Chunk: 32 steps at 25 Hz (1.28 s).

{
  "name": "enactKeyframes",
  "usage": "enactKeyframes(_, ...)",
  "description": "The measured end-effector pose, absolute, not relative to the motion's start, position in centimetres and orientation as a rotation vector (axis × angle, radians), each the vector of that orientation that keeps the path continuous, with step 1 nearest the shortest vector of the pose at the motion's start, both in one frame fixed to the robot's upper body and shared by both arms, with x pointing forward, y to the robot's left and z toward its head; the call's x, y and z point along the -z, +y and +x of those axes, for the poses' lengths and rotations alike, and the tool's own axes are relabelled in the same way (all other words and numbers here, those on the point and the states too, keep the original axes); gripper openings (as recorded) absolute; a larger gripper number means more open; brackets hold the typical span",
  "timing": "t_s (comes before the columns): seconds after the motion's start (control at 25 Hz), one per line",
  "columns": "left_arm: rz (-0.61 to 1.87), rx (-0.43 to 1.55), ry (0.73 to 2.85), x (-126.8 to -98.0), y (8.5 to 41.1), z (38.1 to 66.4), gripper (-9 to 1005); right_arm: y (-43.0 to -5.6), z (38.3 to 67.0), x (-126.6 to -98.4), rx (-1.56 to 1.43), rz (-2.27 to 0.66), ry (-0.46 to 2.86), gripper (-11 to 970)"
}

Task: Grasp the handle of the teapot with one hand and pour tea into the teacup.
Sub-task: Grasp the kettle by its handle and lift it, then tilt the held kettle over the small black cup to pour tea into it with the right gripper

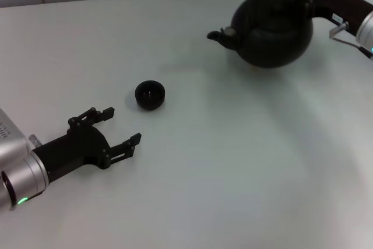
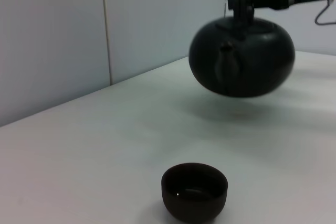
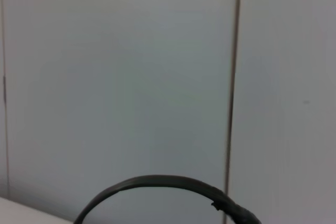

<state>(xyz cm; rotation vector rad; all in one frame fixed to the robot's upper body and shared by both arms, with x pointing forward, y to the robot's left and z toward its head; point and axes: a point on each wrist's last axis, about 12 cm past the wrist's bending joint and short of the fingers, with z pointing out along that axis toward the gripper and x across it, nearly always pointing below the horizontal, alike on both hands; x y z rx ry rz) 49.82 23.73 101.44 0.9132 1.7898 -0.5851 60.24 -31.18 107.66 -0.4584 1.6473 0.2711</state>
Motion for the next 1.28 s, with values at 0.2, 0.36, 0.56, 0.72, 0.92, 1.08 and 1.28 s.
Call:
enactKeyframes(0.2,0.900,0.589,1.784,-101.5,24.0,49.4,824,-30.6,60.7,-108.9,-0.302,-0.490,1.584,83)
enactKeyframes(0.36,0.889,0.591,1.758,-102.0,24.1,49.2,824,-30.4,60.7,-109.4,-0.319,-0.517,1.546,83)
enactKeyframes(0.56,0.894,0.611,1.717,-102.8,23.8,49.3,824,-30.2,60.7,-110.4,-0.338,-0.544,1.491,83)
enactKeyframes(0.72,0.874,0.612,1.709,-103.1,23.8,49.5,824,-29.9,60.9,-110.7,-0.339,-0.558,1.469,83)
enactKeyframes(0.92,0.860,0.606,1.725,-102.9,24.0,49.7,824,-29.2,61.0,-110.7,-0.270,-0.639,1.423,83)
enactKeyframes(1.08,0.864,0.603,1.733,-102.9,24.2,49.8,824,-28.2,61.3,-110.6,-0.266,-0.677,1.405,83)
enactKeyframes(1.28,0.869,0.599,1.735,-102.9,24.3,49.9,825,-27.2,61.8,-110.9,-0.266,-0.723,1.388,83)
